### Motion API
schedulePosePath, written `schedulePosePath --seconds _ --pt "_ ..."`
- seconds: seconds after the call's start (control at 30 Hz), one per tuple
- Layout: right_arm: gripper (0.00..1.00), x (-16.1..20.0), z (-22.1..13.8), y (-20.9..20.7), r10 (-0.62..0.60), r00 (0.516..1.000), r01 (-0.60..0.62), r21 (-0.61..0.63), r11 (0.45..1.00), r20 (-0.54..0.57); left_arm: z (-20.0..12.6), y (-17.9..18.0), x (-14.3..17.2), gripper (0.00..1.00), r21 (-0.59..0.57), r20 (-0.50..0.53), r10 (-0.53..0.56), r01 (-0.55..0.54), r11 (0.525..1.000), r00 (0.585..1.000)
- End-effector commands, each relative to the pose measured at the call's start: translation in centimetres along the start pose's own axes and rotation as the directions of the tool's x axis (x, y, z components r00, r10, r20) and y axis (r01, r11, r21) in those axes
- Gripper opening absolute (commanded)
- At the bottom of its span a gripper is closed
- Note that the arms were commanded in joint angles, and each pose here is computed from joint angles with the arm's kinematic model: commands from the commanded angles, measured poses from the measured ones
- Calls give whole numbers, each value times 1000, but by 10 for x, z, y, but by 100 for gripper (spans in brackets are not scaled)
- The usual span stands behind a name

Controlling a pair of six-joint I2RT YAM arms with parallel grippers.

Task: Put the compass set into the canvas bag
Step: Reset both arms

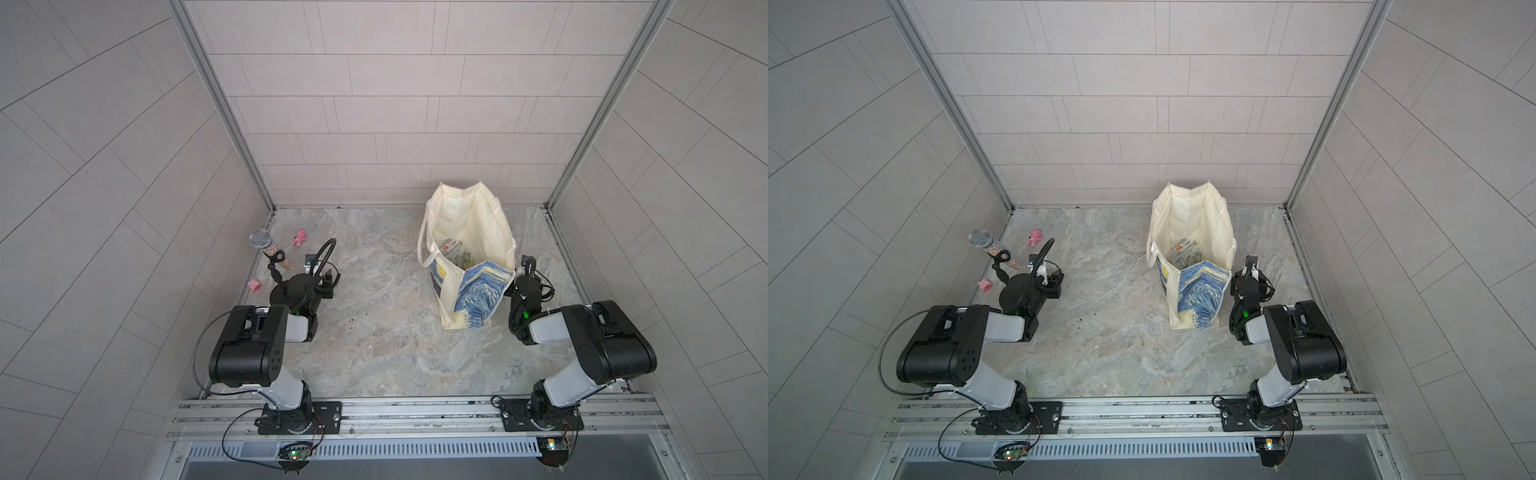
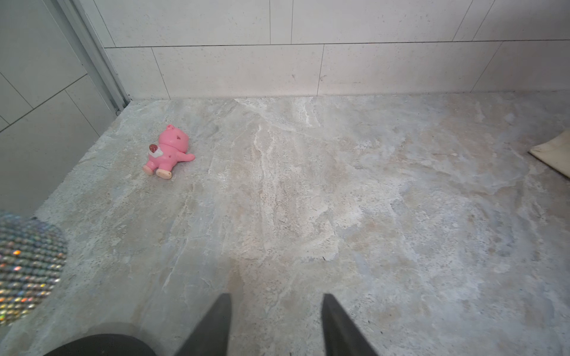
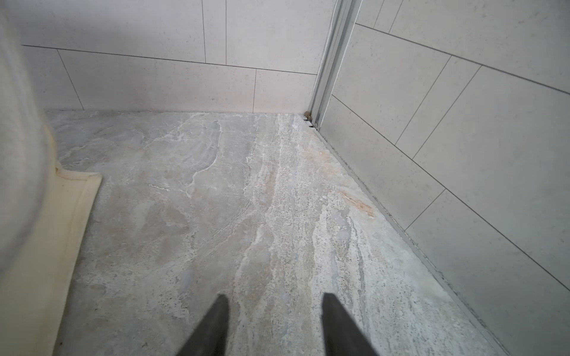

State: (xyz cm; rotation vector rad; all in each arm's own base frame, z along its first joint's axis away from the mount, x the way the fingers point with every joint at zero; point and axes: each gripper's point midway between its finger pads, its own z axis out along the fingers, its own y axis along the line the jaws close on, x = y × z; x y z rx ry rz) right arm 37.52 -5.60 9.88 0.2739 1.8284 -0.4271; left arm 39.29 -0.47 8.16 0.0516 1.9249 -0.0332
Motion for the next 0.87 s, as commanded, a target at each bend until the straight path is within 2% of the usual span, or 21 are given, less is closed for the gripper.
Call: schedulePosePath --seconds 0.0,0.03,0.07,0.1,0.13,0.17,0.83 --pt "0 -1 1 1 -11 1000 11 9 1000 -3 3 0 -7 0 14 17 -7 7 1000 1000" --pt "24 0 1 1 -12 1000 12 8 1000 -3 3 0 -7 13 14 16 -8 8 1000 1000" --pt "46 -1 1 1 -10 1000 10 8 1000 -1 2 -1 -6 41 15 15 -8 7 1000 1000" --pt "64 0 1 1 -13 1000 13 9 1000 -3 2 0 -7 66 15 18 -8 7 1000 1000" --pt "82 -1 1 1 -11 1000 11 9 1000 -2 2 -1 -7 99 15 17 -7 7 1000 1000" --pt "99 0 1 0 -12 1000 12 9 1000 -2 2 0 -7 100 13 20 -6 6 1000 1000" --pt "99 -2 1 8 -43 999 43 -2 999 -2 1 -2 -7 100 21 24 6 -7 1000 1000"
